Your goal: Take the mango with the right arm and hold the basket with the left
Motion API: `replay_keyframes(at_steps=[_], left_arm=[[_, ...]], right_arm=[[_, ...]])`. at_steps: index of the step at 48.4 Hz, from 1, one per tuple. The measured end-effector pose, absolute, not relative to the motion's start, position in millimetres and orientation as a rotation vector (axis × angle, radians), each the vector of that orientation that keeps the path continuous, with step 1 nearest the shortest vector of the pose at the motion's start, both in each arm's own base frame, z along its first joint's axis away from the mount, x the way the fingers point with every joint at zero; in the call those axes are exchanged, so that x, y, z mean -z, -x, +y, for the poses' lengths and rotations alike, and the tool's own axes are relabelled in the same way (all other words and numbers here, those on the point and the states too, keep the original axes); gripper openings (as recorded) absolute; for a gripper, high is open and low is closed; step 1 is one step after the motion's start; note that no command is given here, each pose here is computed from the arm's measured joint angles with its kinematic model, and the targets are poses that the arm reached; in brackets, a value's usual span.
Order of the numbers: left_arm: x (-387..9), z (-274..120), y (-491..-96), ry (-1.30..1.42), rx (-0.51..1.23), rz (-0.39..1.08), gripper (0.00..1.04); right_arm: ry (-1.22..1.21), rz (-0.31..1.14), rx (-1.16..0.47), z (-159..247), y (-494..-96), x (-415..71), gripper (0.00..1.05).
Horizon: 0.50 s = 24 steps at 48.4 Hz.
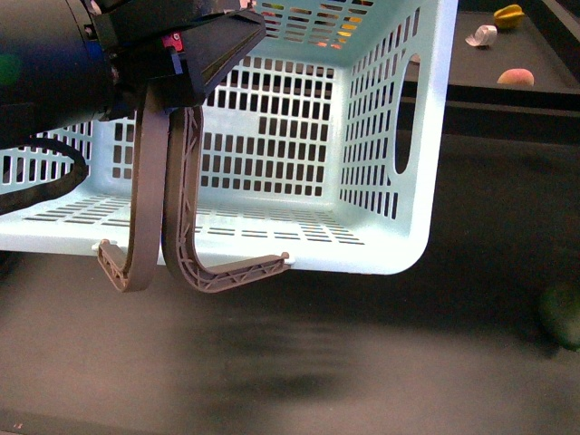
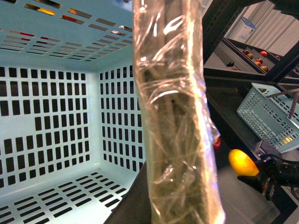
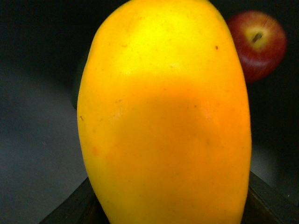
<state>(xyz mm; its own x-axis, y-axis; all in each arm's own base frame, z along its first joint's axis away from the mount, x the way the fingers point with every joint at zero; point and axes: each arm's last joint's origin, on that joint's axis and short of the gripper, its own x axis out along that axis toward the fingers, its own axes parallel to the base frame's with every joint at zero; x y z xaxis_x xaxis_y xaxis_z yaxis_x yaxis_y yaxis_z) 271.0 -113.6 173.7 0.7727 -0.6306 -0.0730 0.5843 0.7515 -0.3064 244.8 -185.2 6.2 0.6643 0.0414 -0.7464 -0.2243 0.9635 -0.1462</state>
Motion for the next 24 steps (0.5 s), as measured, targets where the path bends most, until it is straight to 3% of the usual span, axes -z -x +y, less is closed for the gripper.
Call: replay_keyframes(at_steps=[24], left_arm=[[-173.7,-113.6,-271.0,0.275,0.669,0.177,0.09]], right_arm=[[0.096,0.529,-0.174,-91.9,-219.7,-101.4,0.57]])
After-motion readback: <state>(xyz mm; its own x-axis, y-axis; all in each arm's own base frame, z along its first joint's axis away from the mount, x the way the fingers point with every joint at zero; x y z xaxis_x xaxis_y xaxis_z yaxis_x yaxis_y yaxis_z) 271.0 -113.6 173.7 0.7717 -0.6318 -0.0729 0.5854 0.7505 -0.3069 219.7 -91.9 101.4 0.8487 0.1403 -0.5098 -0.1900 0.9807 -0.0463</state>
